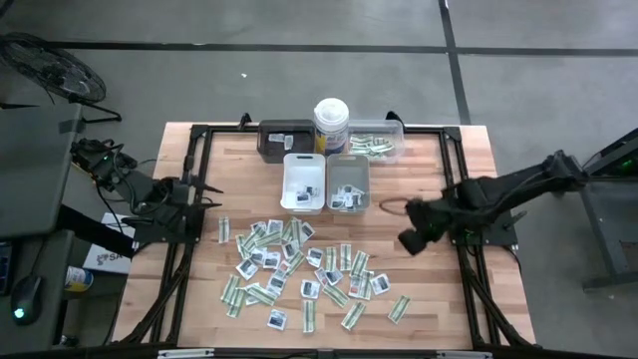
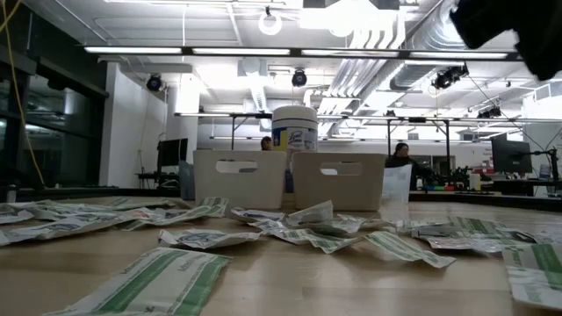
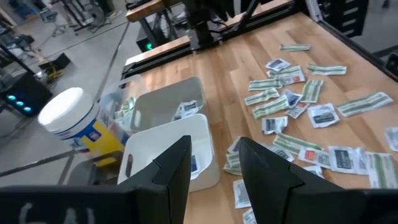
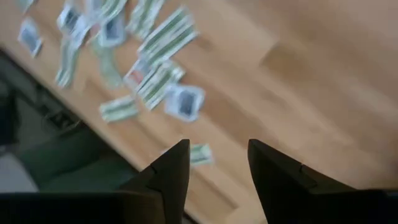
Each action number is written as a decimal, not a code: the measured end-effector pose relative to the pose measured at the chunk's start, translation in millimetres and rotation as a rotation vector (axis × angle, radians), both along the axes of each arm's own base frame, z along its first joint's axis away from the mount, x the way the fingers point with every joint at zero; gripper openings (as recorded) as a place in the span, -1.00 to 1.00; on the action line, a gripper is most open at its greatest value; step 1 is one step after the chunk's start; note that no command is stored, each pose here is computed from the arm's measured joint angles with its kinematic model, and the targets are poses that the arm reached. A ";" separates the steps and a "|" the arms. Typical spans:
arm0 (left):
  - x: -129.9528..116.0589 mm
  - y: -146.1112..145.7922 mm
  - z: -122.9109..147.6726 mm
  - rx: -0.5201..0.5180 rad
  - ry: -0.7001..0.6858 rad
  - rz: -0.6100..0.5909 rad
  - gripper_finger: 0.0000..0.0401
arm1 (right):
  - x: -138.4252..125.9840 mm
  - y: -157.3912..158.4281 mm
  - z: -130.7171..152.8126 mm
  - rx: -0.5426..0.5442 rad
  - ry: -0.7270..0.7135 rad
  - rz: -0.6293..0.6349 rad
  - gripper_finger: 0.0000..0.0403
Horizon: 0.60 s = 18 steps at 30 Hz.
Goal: Pick & Place First Aid Supplies
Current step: Put the band aid into the transparent bin
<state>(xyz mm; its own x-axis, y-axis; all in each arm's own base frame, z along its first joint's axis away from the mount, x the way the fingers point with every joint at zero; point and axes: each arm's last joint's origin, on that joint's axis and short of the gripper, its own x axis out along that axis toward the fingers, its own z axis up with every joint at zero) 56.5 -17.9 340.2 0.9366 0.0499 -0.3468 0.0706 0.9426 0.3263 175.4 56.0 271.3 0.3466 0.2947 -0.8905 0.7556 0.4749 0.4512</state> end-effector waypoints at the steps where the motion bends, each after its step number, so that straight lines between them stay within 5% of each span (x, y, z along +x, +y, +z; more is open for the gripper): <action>1: 0.0 -0.1 -0.1 -0.001 0.002 -0.004 -0.34 | 1.5 6.8 -0.6 0.008 -0.008 0.012 -0.22; 18: 0.0 -0.8 -0.1 -0.014 0.006 -0.025 -0.34 | 32.6 91.9 -58.8 -0.004 0.090 0.309 0.10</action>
